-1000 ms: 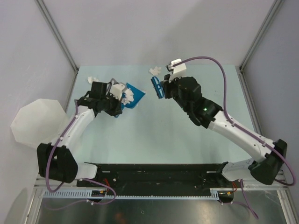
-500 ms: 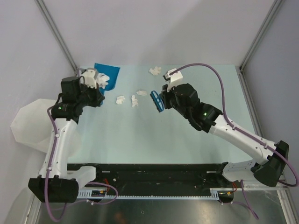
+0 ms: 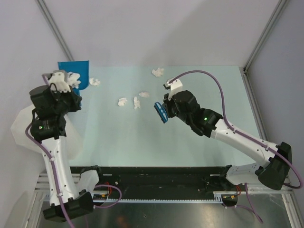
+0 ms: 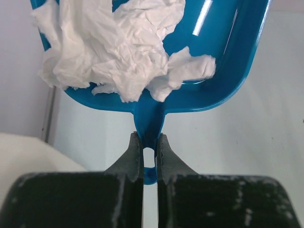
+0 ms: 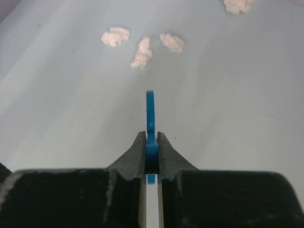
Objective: Sweep away the paper scraps from the table
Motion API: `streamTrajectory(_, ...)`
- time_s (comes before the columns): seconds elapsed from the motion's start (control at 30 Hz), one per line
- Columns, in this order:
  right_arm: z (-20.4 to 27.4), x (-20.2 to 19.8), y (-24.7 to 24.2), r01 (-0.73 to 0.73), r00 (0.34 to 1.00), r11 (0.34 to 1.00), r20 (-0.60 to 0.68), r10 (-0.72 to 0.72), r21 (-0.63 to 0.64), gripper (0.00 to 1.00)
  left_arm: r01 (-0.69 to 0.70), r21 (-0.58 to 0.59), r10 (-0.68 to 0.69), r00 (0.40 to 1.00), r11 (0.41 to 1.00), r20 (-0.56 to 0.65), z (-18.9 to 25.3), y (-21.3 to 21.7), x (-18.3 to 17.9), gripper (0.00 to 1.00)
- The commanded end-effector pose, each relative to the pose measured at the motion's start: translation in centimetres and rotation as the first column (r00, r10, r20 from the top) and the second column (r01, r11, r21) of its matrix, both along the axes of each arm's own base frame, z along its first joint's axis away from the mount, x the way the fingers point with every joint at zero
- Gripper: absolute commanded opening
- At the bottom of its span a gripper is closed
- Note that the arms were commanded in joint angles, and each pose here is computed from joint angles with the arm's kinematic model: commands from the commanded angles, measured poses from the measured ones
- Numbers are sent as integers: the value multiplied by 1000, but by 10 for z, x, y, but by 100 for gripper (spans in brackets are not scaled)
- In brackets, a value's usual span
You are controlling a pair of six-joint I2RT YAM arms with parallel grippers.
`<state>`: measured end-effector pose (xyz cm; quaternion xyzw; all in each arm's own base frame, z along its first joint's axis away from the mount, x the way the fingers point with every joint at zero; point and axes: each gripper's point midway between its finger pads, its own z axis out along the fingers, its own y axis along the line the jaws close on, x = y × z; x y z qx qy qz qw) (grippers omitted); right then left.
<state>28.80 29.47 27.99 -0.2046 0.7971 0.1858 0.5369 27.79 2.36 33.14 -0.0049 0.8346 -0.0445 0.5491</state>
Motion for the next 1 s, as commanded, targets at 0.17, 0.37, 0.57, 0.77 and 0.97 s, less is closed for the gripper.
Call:
streamTrajectory(0.17, -3, -13, -8, -14, 1000, 1000, -12, 14, 13, 0, -60, -150, 71, 995, 987, 69, 31, 26, -32, 0)
streamTrajectory(0.37, -2, -20, -14, -13, 1000, 999, -12, 13, 32, 0, -152, -368, 177, 984, 917, 35, 14, 60, -45, 0)
streamTrajectory(0.57, -2, -25, -19, -4, 1000, 999, -19, 5, 32, 0, -130, -512, 187, 981, 849, 60, 20, 65, -56, 0)
streamTrajectory(0.77, -1, -25, -21, 4, 1000, 999, -16, -3, 35, 0, -82, -761, 136, 991, 644, 9, 9, 47, -55, 0)
streamTrajectory(0.97, -6, -25, -24, 19, 1000, 1000, -22, -19, 16, 0, -137, -747, 218, 976, 651, 11, 15, 56, -61, 0)
